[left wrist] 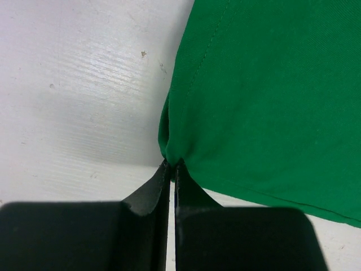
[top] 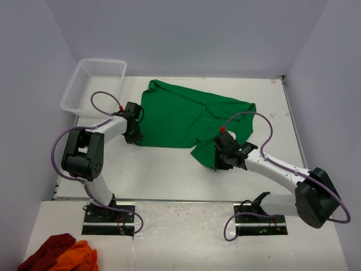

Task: Fold and stack the t-shirts
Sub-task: Flatten out the tshirt

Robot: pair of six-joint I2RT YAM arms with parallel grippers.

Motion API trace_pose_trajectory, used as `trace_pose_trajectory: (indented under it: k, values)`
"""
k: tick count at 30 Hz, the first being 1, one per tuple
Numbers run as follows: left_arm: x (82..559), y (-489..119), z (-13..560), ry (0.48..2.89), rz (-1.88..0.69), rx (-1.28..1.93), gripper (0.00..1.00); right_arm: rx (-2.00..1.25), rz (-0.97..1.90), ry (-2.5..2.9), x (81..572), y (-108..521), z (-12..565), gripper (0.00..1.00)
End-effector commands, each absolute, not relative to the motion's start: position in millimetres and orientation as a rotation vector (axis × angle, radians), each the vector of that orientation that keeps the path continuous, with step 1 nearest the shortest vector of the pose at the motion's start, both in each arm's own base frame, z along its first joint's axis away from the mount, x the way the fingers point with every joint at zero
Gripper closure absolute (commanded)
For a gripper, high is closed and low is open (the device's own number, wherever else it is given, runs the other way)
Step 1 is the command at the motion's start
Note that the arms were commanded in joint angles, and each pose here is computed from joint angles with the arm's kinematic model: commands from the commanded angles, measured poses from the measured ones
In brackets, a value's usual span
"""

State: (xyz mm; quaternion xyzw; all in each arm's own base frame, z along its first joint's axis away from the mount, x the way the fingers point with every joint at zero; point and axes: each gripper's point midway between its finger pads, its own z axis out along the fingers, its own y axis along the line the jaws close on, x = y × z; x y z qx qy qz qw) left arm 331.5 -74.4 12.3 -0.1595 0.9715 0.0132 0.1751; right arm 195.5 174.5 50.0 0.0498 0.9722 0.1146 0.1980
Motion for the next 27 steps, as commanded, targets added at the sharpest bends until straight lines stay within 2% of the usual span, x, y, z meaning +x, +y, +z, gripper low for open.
trace_pose_trajectory:
  k: [1, 9, 16, 19, 27]
  values:
    - [321.7, -69.8, 4.8, 2.772, 0.033, -0.464, 1.00, 0.150, 0.262, 2.677, 204.4, 169.2, 62.6, 1.00]
    - [325.3, -77.0, 73.7, 2.589, -0.111, -0.371, 1.00, 0.128, 0.075, 2.502, 257.1, 152.5, 128.1, 1.00]
    - [340.8, -76.7, 165.1, 2.343, -0.175, -0.277, 1.00, 0.174, 0.017, 2.297, 300.1, 118.9, 229.6, 1.00]
    - [349.4, -78.3, 206.6, 2.246, -0.202, -0.243, 1.00, 0.213, 0.004, 2.164, 314.7, 99.6, 293.1, 1.00]
    - [362.3, -77.8, 349.4, 1.930, -0.256, -0.177, 1.00, 0.228, -0.053, 1.905, 314.4, 61.8, 429.8, 1.00]
